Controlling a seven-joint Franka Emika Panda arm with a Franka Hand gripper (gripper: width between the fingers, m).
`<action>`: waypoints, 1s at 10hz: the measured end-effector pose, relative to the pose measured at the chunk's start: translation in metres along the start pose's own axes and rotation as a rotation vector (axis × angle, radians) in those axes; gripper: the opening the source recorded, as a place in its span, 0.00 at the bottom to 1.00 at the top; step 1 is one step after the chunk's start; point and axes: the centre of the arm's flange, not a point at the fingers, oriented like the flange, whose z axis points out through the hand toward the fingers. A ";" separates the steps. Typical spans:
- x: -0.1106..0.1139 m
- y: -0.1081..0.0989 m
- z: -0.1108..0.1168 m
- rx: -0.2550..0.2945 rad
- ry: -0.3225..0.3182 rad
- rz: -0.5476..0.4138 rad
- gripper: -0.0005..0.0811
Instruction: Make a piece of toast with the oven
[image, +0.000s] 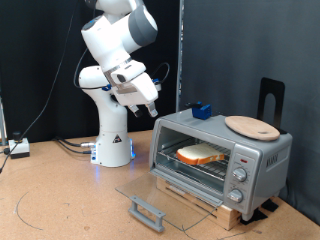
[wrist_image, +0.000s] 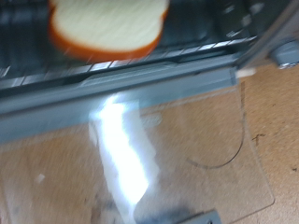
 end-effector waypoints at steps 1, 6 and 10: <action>0.006 -0.001 0.000 0.010 0.041 0.123 0.99; -0.001 0.039 -0.017 0.043 0.016 0.734 0.99; -0.008 0.032 -0.014 0.228 -0.100 0.950 0.99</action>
